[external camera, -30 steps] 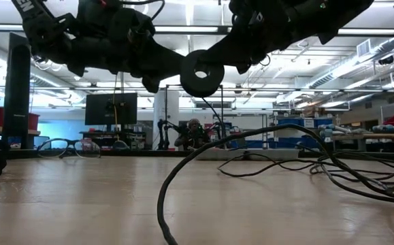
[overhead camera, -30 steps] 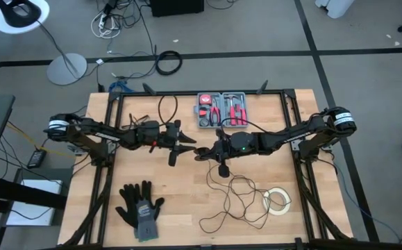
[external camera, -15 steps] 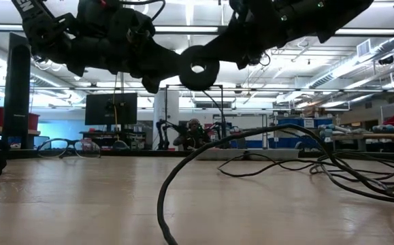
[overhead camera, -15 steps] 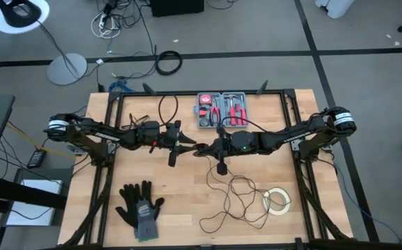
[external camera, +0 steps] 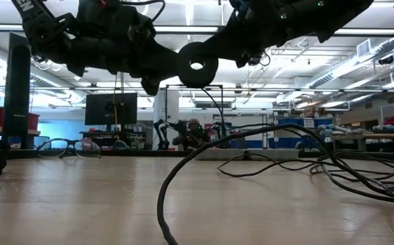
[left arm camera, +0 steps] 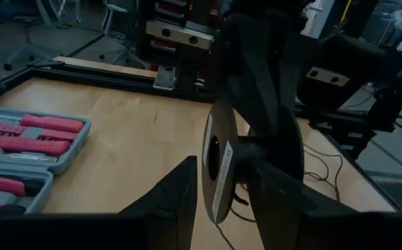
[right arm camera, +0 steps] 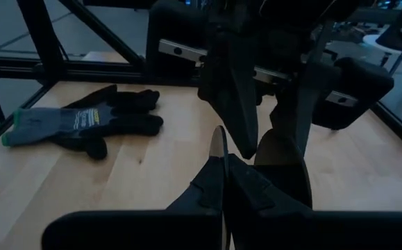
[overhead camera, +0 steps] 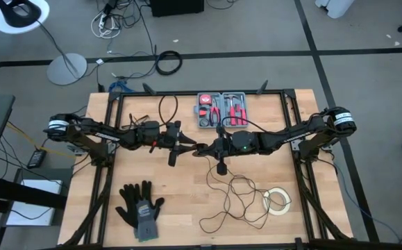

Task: Coil cords
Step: Coil the black wire onto the black spool

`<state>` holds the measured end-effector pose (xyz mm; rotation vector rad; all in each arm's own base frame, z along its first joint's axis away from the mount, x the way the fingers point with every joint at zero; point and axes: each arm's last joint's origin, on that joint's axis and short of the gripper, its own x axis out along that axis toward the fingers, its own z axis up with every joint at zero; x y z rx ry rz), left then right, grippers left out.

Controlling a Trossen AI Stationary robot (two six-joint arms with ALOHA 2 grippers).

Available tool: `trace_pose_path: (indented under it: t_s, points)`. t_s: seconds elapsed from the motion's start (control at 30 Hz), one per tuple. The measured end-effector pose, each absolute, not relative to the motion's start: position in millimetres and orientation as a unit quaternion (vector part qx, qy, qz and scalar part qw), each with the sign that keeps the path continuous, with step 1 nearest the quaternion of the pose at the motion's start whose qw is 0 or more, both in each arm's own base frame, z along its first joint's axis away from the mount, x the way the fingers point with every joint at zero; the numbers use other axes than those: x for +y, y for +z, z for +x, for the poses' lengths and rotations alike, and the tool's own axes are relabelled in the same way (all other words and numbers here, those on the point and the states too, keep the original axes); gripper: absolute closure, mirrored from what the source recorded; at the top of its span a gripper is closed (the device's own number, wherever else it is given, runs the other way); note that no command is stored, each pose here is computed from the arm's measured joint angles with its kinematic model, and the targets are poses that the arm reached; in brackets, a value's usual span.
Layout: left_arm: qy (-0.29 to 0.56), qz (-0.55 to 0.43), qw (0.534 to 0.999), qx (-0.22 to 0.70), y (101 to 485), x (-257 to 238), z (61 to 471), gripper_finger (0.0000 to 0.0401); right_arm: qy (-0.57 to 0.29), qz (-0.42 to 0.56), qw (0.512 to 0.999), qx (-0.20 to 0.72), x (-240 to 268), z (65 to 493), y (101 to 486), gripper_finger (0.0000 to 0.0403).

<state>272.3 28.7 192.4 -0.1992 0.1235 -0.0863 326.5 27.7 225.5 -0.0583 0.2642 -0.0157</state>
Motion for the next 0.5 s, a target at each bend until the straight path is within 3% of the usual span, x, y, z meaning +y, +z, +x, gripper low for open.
trace_pose_path:
  t_s: [0.5]
  points:
    - [-0.047,-0.116,0.991,0.046,191.6,26.6,275.4,0.0273,-0.005,-0.027,0.992,0.121,27.9,327.0,227.5,0.04]
